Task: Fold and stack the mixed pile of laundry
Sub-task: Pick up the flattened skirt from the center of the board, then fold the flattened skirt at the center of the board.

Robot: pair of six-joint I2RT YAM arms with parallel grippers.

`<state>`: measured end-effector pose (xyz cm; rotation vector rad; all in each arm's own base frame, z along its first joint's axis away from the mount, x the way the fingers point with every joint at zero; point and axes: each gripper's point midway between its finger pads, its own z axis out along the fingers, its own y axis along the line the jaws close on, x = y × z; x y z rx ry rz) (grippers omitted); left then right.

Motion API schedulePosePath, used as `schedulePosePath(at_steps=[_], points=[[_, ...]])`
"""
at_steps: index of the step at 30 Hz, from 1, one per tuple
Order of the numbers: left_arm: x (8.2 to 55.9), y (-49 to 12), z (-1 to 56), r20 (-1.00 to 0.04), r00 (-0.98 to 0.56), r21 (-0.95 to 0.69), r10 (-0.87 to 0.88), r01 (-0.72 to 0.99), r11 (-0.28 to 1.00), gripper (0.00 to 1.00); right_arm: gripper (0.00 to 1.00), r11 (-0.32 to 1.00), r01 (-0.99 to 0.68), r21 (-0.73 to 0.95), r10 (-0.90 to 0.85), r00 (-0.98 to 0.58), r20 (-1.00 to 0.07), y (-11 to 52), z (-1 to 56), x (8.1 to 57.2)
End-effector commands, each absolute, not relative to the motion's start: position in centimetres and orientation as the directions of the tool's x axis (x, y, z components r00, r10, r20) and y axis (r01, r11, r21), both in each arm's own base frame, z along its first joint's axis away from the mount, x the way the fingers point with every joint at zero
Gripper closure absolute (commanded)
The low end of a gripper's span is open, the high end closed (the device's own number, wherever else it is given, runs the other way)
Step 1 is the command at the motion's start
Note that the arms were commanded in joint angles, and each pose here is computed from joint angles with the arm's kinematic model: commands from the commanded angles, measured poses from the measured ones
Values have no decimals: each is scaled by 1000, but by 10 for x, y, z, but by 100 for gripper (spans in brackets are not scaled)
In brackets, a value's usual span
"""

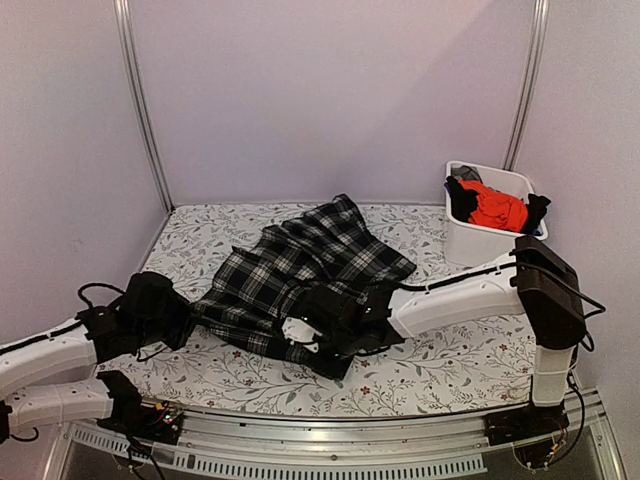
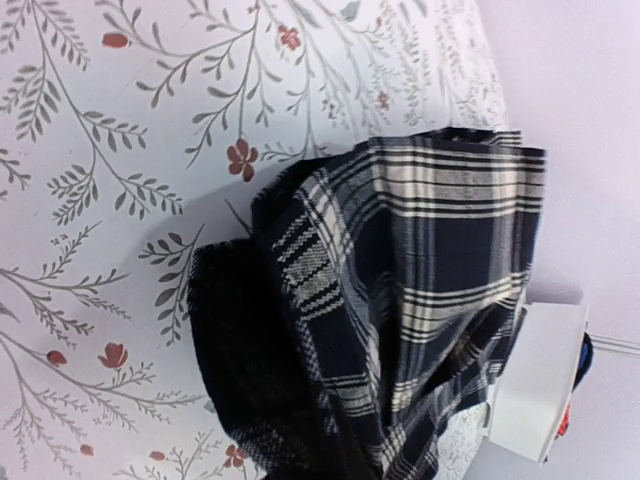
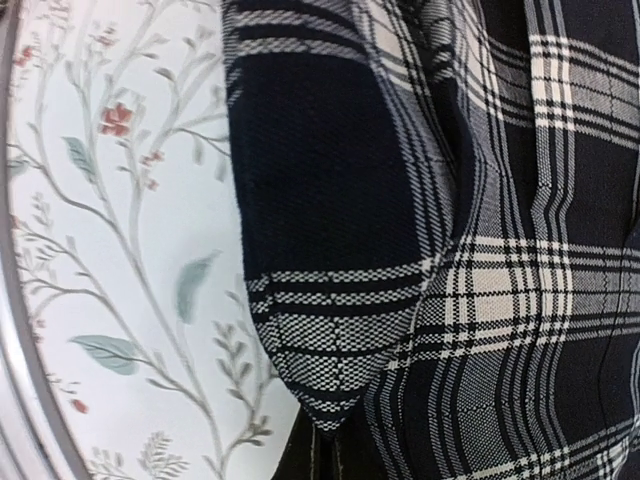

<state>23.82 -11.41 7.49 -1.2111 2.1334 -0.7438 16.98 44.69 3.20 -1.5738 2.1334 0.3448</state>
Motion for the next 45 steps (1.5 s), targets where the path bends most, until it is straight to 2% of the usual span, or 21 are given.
schedulePosePath(at_steps=[1, 6, 10, 13, 18, 24, 29, 32, 40, 44, 45], points=[[213, -78, 106, -276, -379, -693, -884, -558, 456, 100, 100, 133, -982, 134, -765, -187, -616, 501, 90, 113], [187, -49, 158, -317, -326, -753, -891, -484, 445, 100, 100, -4, -948, 319, -699, -226, -679, 541, 138, 69], [201, -56, 196, -402, -354, -749, -844, -403, 526, 100, 100, -41, -912, 408, -633, -293, -717, 550, 175, 67], [227, -74, 227, -500, -389, -710, -774, -328, 623, 100, 100, -21, -887, 460, -596, -359, -719, 542, 189, 90], [293, -125, 270, -624, -438, -642, -648, -186, 744, 100, 100, 90, -847, 524, -493, -495, -715, 498, 197, 154], [382, -208, 287, -697, -522, -576, -491, -1, 818, 100, 100, 210, -779, 591, -402, -620, -674, 439, 178, 202], [439, -271, 271, -713, -585, -552, -385, 130, 824, 100, 100, 297, -724, 622, -322, -689, -649, 393, 154, 234], [464, -305, 237, -690, -647, -548, -324, 174, 818, 100, 100, 341, -694, 634, -305, -720, -624, 375, 129, 241], [481, -340, 144, -607, -753, -561, -255, 177, 809, 99, 100, 468, -581, 666, -303, -813, -497, 353, 56, 244], [482, -343, 130, -600, -766, -561, -233, 195, 804, 97, 100, 499, -553, 667, -284, -831, -477, 347, 49, 249], [482, -344, 132, -603, -765, -563, -227, 205, 801, 100, 100, 493, -555, 670, -282, -830, -481, 348, 53, 249]])
